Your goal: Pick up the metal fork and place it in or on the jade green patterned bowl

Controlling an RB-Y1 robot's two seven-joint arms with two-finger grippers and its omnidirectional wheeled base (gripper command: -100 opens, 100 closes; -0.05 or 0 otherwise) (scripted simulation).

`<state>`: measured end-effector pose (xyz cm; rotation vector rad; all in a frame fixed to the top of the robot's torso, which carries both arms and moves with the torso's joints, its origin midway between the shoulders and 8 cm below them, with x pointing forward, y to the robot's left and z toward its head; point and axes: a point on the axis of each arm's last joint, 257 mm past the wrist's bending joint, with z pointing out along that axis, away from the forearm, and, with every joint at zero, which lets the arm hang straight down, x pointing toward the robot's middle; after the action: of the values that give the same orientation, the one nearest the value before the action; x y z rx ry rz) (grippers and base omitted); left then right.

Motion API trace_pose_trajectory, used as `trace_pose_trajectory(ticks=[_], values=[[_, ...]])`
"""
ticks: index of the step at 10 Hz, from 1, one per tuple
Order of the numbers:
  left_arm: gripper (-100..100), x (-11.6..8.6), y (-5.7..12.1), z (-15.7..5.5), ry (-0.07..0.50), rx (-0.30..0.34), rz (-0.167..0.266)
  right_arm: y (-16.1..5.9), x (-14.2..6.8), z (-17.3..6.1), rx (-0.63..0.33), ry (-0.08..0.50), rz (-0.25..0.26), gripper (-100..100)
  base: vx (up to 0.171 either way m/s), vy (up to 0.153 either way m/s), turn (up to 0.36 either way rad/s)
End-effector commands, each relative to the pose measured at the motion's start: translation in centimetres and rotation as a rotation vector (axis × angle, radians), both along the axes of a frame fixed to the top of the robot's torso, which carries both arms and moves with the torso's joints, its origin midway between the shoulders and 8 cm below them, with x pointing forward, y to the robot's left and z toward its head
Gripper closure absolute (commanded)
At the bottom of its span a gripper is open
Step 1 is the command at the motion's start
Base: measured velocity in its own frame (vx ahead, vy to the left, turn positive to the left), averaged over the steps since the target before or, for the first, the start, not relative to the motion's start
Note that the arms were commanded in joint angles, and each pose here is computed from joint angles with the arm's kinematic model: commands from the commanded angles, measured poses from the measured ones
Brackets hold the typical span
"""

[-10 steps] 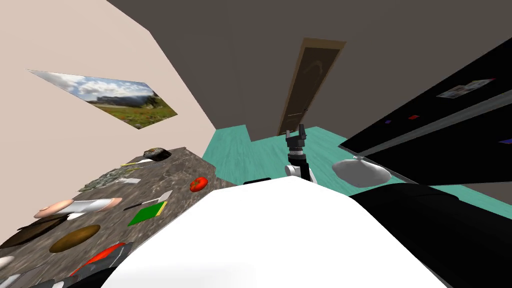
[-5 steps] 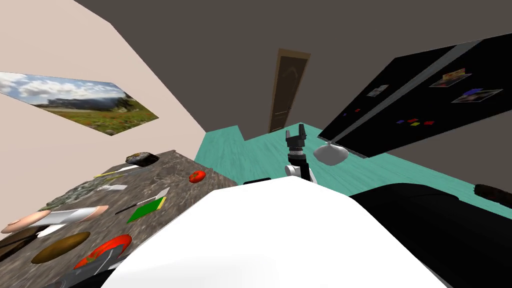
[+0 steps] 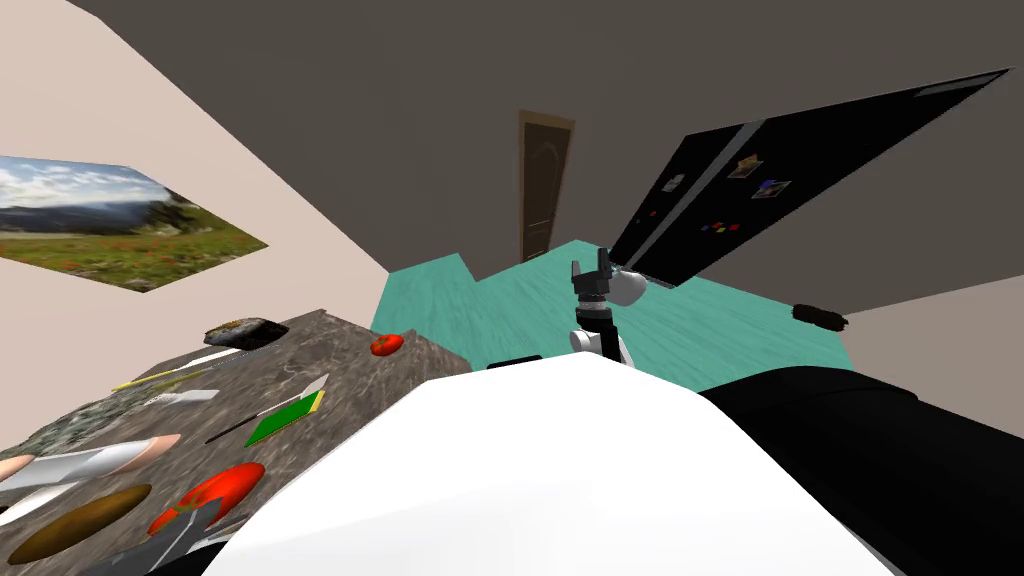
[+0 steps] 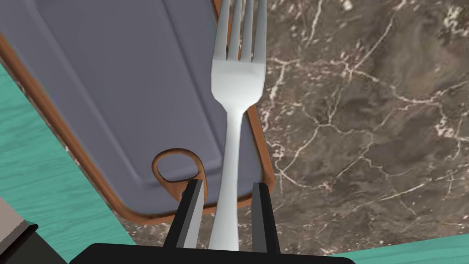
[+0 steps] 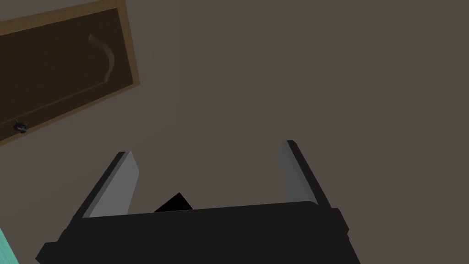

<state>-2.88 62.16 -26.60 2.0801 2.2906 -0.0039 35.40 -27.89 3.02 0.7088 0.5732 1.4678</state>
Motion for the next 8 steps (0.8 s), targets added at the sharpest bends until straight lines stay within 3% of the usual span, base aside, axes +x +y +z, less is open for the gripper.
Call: trace_pose_trajectory(ticks=[1, 2, 3, 5, 6, 8], values=[[100, -0.3, 0.2, 0.1, 0.003, -0.004, 0.025, 0.0, 0.0, 0.0, 0.0, 0.0, 0.0, 0, -0.229, -0.019, -0.173], [100, -0.5, 0.6, 0.4, 0.005, -0.01, 0.068, 0.0, 0.0, 0.0, 0.0, 0.0, 0.0, 0, -0.25, -0.035, -0.326], [100, -0.5, 0.6, 0.4, 0.005, -0.01, 0.068, 0.0, 0.0, 0.0, 0.0, 0.0, 0.0, 0, -0.221, -0.035, -0.186], [100, -1.3, 1.4, 1.0, 0.014, -0.023, 0.159, 0.0, 0.0, 0.0, 0.0, 0.0, 0.0, 0, -0.3, -0.029, -0.327], [100, -1.3, 1.4, 1.0, 0.014, -0.023, 0.159, 0.0, 0.0, 0.0, 0.0, 0.0, 0.0, 0, -0.276, 0.004, -0.242], [100, -2.3, 1.9, 1.6, 0.031, -0.041, 0.251, 0.0, 0.0, 0.0, 0.0, 0.0, 0.0, 0, -0.319, 0.002, -0.318]])
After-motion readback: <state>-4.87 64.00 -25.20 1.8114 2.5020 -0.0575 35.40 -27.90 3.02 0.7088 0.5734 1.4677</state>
